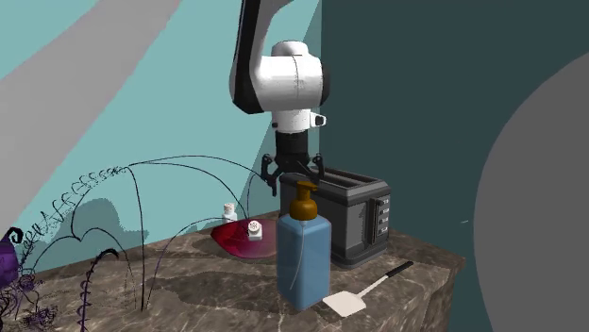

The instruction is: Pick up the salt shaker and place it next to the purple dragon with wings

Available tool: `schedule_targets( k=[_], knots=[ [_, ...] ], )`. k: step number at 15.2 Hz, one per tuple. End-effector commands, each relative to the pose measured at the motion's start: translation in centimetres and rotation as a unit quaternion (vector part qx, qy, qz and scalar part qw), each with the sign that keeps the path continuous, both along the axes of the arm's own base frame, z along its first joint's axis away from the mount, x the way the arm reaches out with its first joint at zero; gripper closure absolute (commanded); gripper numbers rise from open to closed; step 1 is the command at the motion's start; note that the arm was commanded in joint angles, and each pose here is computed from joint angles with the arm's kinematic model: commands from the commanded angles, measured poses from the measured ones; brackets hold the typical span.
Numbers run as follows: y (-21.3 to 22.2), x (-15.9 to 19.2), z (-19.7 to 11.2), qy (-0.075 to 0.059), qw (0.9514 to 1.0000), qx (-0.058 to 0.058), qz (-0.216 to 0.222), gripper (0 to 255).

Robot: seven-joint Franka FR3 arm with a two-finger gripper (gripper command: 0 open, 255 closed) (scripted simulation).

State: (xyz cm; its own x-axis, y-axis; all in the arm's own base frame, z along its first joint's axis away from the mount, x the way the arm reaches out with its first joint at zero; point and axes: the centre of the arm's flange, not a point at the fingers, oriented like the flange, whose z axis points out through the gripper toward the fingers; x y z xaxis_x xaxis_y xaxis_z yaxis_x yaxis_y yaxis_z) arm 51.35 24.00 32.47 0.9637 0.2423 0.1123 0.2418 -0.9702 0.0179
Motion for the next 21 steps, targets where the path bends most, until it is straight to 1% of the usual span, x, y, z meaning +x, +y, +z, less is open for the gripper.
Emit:
schedule_targets(
  k=[1, 11, 12, 19, 21],
  knots=[
    [2.8, -0.3, -2.3, 0.011, 0.9997, -0.006, 0.021, 0],
    [12.5, 4.0, -9.6, -0.011, 0.9973, -0.008, 0.072, 0],
    [12.5, 4.0, -9.6, -0.011, 0.9973, -0.008, 0.072, 0],
    [12.6, 4.5, -13.6, -0.011, 0.9973, -0.008, 0.072, 0],
    [12.6, 4.5, -13.6, -0.011, 0.9973, -0.008, 0.072, 0]
  ],
)
